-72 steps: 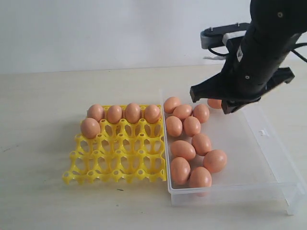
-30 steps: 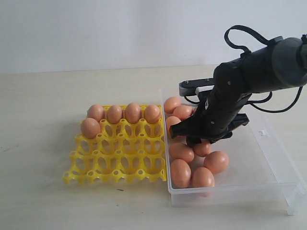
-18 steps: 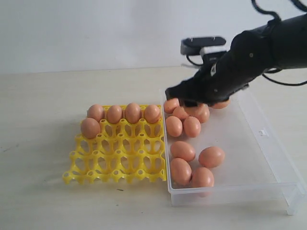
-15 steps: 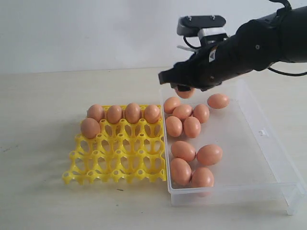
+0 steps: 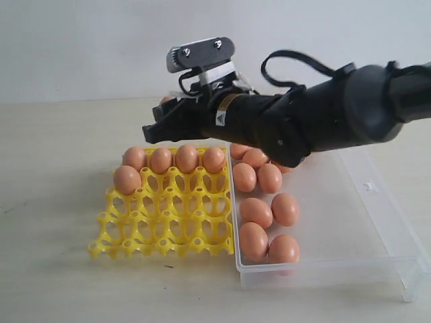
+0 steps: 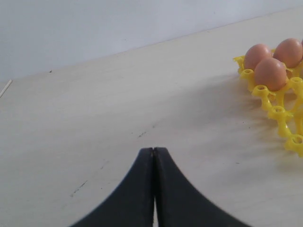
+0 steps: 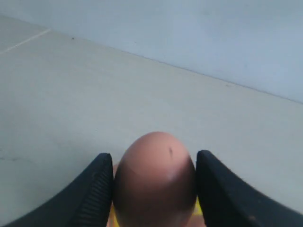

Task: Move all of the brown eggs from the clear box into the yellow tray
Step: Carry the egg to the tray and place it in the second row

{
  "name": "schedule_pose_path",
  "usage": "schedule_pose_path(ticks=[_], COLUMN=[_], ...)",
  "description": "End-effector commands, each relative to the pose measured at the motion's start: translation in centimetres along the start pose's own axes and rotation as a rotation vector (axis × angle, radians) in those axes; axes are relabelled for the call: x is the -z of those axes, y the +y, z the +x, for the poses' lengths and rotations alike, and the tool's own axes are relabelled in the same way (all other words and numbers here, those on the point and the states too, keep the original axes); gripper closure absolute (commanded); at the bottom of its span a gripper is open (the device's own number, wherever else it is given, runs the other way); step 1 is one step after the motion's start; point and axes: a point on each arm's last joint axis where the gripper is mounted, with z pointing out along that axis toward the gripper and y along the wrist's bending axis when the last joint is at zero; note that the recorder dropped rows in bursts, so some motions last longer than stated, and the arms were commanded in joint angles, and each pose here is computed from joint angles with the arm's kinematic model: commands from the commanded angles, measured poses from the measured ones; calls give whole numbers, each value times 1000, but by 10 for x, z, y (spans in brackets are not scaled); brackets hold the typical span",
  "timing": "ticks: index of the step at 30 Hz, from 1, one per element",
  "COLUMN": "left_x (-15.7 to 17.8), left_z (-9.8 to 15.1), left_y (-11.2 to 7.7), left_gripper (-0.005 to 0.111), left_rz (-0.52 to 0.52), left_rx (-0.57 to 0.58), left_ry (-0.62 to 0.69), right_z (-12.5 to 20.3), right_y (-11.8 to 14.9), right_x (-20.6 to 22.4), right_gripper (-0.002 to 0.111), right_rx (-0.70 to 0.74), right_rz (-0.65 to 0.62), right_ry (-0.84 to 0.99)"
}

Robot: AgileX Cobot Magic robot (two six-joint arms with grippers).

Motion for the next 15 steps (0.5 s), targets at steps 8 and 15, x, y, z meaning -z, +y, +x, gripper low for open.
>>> schedule_pose_path(ticks=[8,15], left_x=[1,1], left_z=[-2,-2], left_y=[0,0], left_gripper=[107,107], left_rz=[-2,-2], left_rx=[3,3], left_ry=[-16,-16], right_z=[48,65], right_y=[11,12], right_x=[-33,-41], right_gripper=[108,106], right_rx=[-43,-52], right_rz=[-122,-150], right_ry=[-55,-51])
